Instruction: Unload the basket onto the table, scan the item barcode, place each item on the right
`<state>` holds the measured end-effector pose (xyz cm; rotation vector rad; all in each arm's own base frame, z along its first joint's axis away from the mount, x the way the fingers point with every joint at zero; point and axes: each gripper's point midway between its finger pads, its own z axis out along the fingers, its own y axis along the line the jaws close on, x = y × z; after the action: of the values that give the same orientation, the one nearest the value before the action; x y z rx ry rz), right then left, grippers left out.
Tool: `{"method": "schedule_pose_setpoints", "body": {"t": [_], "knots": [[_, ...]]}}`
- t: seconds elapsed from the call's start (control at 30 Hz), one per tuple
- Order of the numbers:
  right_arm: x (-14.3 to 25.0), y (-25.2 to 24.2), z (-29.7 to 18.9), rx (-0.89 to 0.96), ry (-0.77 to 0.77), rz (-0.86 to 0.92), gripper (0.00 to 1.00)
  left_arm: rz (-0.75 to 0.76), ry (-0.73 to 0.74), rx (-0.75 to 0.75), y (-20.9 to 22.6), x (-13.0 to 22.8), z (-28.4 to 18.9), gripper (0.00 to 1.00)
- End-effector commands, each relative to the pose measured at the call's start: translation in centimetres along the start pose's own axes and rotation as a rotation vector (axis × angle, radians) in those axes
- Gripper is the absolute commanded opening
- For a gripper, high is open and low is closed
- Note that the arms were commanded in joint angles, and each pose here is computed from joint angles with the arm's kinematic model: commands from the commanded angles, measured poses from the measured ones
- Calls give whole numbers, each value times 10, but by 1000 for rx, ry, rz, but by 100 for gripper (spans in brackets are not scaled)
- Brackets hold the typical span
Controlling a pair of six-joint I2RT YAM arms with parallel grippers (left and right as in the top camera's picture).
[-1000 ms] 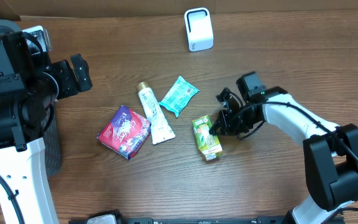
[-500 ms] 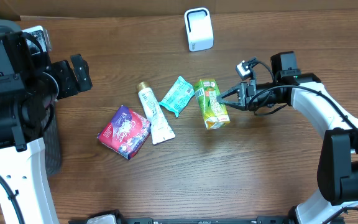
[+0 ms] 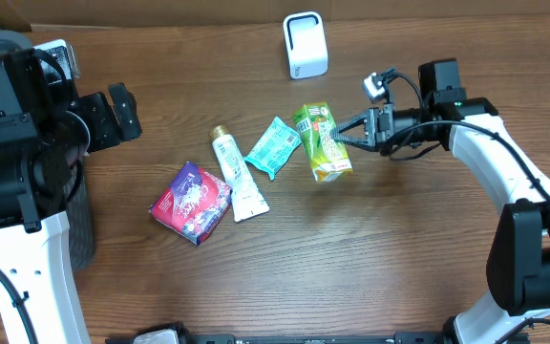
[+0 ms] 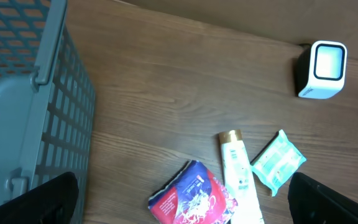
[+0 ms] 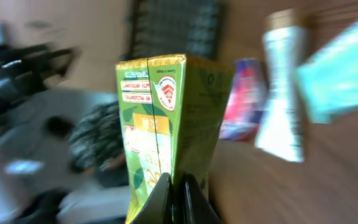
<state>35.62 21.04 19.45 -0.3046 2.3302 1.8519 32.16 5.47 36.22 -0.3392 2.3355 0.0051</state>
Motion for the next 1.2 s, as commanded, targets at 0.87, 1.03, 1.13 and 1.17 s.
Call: {"method": "schedule_pose_setpoints", "body": {"t": [0.87, 1.03, 1.13, 1.17], "knots": [[-141, -53, -37, 1350, -534, -724, 4, -4, -14, -10, 2, -4, -3, 100], [-153, -39, -45, 1376, -601, -757, 3, -4, -13, -10, 2, -4, -3, 100], [-160, -27, -44, 1362, -629, -772, 3, -4, -14, -10, 2, -4, -3, 100], [-163, -22, -44, 1357, -639, -777, 3, -4, -14, -10, 2, -4, -3, 100]]}}
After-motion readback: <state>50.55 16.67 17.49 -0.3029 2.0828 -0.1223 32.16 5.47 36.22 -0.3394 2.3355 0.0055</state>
